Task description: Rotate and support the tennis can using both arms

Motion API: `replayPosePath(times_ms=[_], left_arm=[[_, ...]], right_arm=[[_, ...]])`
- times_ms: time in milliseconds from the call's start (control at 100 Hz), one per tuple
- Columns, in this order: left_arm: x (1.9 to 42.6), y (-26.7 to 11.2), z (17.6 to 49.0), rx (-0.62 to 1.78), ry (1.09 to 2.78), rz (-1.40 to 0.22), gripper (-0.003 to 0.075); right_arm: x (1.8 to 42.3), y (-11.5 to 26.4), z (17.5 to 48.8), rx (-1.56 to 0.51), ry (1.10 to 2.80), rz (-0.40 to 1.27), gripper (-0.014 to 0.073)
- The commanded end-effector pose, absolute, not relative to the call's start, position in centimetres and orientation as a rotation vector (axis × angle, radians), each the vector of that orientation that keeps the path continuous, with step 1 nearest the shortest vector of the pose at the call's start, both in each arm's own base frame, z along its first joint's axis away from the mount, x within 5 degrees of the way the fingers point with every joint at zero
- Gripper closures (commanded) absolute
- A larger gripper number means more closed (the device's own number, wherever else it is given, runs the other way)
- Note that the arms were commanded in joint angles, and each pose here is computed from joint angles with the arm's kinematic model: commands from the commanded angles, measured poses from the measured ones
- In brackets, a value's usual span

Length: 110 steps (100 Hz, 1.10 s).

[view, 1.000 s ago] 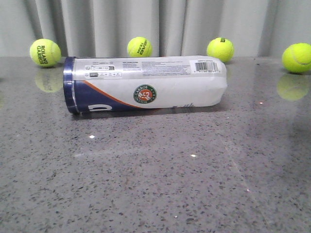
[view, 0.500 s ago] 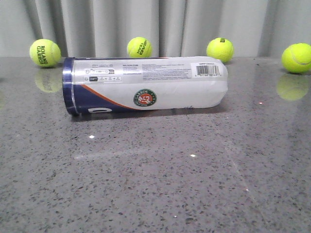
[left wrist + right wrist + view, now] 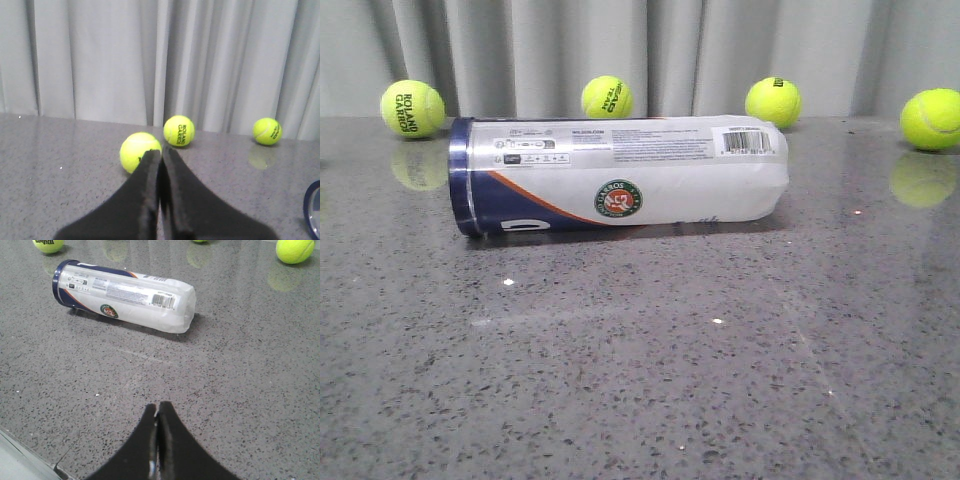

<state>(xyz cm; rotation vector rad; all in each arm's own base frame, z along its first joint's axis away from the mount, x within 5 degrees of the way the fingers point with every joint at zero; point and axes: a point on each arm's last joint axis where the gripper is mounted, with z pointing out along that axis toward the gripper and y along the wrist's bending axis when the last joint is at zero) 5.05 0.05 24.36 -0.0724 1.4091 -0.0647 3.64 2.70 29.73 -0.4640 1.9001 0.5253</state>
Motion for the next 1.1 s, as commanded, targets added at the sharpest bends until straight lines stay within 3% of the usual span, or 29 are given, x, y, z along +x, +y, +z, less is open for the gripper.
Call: replayPosePath(times_ms=[0,270,530,650,840,910,1090], left_arm=[[4.9,0.0,28.0,-0.082,1.365,-0.084,0.0740],[8.1,-0.5,33.1,-0.043,1.670,-0.119,0.0740],[13.2,-0.8,35.3,-0.039,1.922,-0.158,0.0727],[15.2,-1.1,35.7,-0.020,1.993,-0.198,0.0591],[17.7,-1.7,35.8,-0.051,2.039,-0.311,0.0205],[18.5,-2.0,35.7,-0.080,2.073,-0.381,0.0165],[20.4,-3.6,34.9,-0.057,2.198,-0.618,0.0176]], right_arm=[[3.8,2.7,31.1,-0.439,1.801,0.537,0.0661],[3.8,2.7,31.1,-0.439,1.801,0.537,0.0661],[3.8,2.7,31.1,-0.439,1.801,0.537,0.0661],[3.8,2.7,31.1,-0.439,1.801,0.537,0.0661],[3.8,2.7,31.1,-0.439,1.801,0.537,0.0661],[3.8,2.7,31.1,-0.439,1.801,0.537,0.0661],[3.8,2.7,31.1,-0.439,1.801,0.537,0.0661]])
